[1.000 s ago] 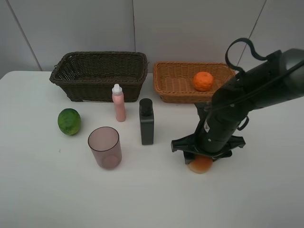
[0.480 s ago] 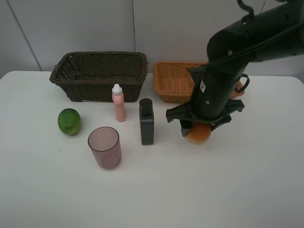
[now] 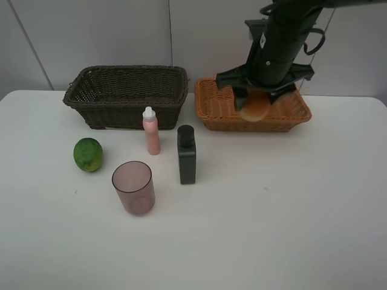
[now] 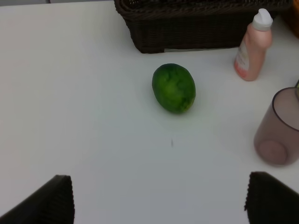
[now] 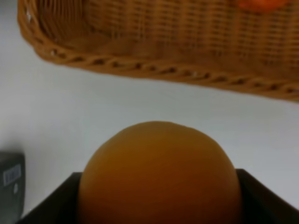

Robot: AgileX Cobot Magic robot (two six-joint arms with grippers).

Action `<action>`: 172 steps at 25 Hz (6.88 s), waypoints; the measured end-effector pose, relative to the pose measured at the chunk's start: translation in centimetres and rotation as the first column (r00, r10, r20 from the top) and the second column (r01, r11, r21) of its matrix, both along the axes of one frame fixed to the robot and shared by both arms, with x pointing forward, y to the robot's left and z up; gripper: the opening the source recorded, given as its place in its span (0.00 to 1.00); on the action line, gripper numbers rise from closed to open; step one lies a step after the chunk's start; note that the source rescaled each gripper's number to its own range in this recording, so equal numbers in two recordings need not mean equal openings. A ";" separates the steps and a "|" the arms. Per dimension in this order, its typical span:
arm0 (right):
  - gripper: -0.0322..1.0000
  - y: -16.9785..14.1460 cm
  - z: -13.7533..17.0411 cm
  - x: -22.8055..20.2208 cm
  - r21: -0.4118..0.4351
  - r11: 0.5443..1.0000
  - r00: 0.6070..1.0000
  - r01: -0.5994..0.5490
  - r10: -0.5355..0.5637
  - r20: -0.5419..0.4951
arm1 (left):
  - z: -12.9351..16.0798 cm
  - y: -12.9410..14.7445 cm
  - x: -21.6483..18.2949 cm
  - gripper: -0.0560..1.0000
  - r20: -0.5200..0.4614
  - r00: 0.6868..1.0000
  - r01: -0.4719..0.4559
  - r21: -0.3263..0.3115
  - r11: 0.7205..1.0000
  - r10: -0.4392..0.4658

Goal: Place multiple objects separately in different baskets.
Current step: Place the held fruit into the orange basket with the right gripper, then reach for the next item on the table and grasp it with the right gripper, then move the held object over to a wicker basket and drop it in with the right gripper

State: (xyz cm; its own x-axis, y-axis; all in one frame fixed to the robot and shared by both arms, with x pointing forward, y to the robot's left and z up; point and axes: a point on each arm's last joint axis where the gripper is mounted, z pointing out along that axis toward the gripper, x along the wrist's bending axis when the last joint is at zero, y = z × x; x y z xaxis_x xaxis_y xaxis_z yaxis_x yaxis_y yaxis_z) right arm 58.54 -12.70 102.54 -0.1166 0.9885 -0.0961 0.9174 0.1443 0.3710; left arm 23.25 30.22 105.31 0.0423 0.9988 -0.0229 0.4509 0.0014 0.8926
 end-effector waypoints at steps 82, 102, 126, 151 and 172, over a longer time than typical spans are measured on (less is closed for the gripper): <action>1.00 10.5 0.5 -3.5 0.115 0.993 0.998 -0.008 0.016 -0.064 | 0.0 0.0 0.0 0.96 0.000 1.000 0.000 0.000 1.000 0.000; 1.00 12.3 -6.2 -2.2 0.087 0.996 0.987 0.033 -0.018 -0.161 | 0.0 0.0 0.0 0.96 0.000 1.000 0.000 0.000 1.000 0.000; 0.06 12.3 -8.0 -2.2 0.037 0.999 0.978 0.018 -0.010 -0.207 | 0.0 0.0 0.0 0.96 0.000 1.000 0.000 0.000 1.000 0.000; 0.05 13.4 1.7 -0.2 -0.008 0.947 0.947 -0.322 0.321 -0.029 | 0.0 0.0 0.0 0.96 0.000 1.000 0.000 0.000 1.000 0.000; 0.05 16.1 2.3 6.8 -0.002 0.886 0.790 -0.463 0.414 0.453 | 0.0 0.0 0.0 0.96 0.000 1.000 0.000 0.000 1.000 0.000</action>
State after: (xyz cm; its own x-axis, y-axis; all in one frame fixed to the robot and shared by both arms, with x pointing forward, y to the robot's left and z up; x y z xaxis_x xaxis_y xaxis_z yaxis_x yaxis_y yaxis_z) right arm 65.34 3.41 104.83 -0.5110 0.8480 -0.1408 0.5087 0.4303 0.7457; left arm 23.25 30.22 105.31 0.0423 0.9988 -0.0229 0.4509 0.0014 0.8926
